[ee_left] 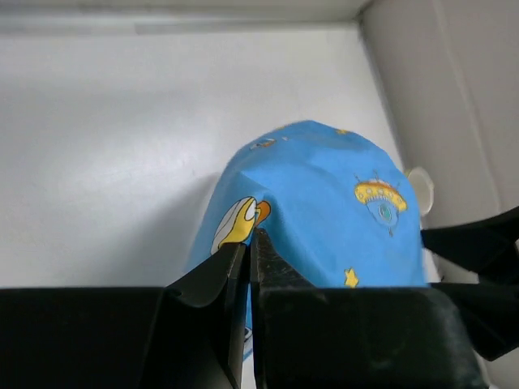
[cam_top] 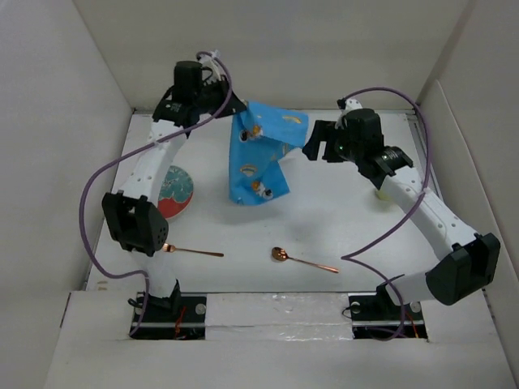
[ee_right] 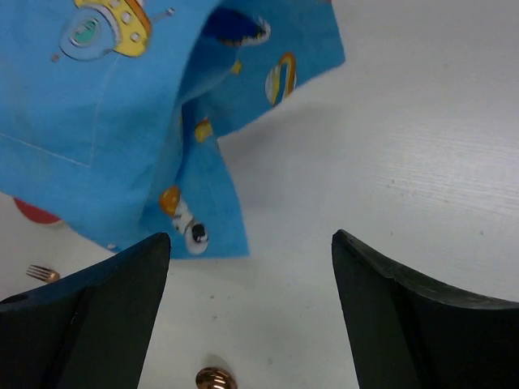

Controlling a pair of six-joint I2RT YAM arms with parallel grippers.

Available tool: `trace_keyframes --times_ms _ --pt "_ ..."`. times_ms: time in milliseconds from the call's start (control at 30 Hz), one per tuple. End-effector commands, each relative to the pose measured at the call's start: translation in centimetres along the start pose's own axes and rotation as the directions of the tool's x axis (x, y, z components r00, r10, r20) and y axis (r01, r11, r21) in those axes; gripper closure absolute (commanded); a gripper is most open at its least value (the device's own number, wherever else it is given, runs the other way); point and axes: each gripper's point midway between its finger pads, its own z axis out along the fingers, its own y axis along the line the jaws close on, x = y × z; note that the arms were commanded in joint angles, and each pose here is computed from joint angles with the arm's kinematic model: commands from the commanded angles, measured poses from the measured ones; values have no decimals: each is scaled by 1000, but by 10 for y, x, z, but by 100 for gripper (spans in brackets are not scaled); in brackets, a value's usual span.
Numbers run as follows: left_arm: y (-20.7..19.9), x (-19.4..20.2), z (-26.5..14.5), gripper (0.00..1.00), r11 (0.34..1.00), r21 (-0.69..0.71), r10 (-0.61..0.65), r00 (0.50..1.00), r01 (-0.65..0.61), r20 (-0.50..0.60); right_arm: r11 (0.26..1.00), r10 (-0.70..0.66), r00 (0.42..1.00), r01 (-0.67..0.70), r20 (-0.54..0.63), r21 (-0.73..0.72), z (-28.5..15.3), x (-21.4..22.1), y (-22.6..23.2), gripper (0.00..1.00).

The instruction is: Set the dinner table for one person

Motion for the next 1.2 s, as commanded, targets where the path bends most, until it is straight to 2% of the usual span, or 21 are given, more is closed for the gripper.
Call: trace_keyframes --times_ms 0,133,167,200,233,267,300,333,467,500,567,600,633,667,733,767,867,1000,1033,1067,1167 --pt "10 114 44 100 1000 -3 -9 947 8 -321 999 50 998 -51 -34 -17 8 21 -3 15" --pt "-8 178 68 100 1000 -3 -3 900 2 -436 997 65 994 -60 -89 58 5 53 -24 18" --pt "-14 191 77 97 1000 7 -6 895 11 -446 993 77 992 -68 -99 94 1 65 -33 26" --pt "-17 205 83 80 1000 8 -13 881 19 -473 990 83 991 -70 -104 121 -3 74 -40 55" --pt "-18 205 83 79 1000 4 -22 881 27 -473 990 83 991 -70 -109 124 -4 76 -41 55" --pt "-15 211 86 63 999 6 -31 872 38 -488 985 88 990 -70 -109 161 -7 80 -49 64" --pt "-23 215 88 54 999 25 -22 867 40 -498 977 89 991 -67 -103 200 -10 83 -57 91" --pt "-24 215 87 48 999 26 -25 865 43 -502 972 93 988 -64 -121 225 -16 95 -61 100" --pt "-29 185 74 43 1000 -9 9 908 -14 -419 956 103 979 -48 -177 290 -20 127 -78 97" --pt "-22 176 71 44 997 -62 13 924 -40 -383 952 104 977 -43 -188 303 -19 133 -82 77" --pt "-29 149 51 47 994 -84 36 954 -64 -297 943 107 974 -36 -201 331 -10 142 -90 58" --pt "-21 154 44 47 990 -124 30 957 -68 -289 941 109 974 -37 -198 335 -5 141 -90 43" --pt "-14 147 37 48 983 -169 32 968 -76 -249 943 108 977 -43 -182 330 3 137 -89 39" --pt "-23 130 20 51 984 -164 45 983 -75 -179 945 108 980 -49 -165 324 10 126 -86 36" --pt "-1 144 6 56 966 -252 18 987 -58 -157 933 121 973 -44 -196 357 31 129 -94 34" --pt "-5 136 -11 68 967 -251 22 993 -51 -116 930 115 978 -44 -175 364 40 113 -91 34" --pt "15 169 -36 100 953 -302 -26 991 -14 -130 905 120 967 -14 -225 425 70 122 -109 35" --pt "43 251 -60 100 942 -333 -138 948 36 -286 872 156 956 -15 -249 490 100 126 -136 39" --pt "46 263 -63 97 937 -344 -178 937 68 -300 861 170 950 -13 -263 508 108 130 -145 40" --pt "45 269 -69 77 938 -336 -192 935 85 -300 860 180 945 -17 -271 511 111 133 -145 40" --pt "52 295 -81 45 924 -353 -260 915 143 -309 848 194 940 -16 -282 530 117 137 -153 41"
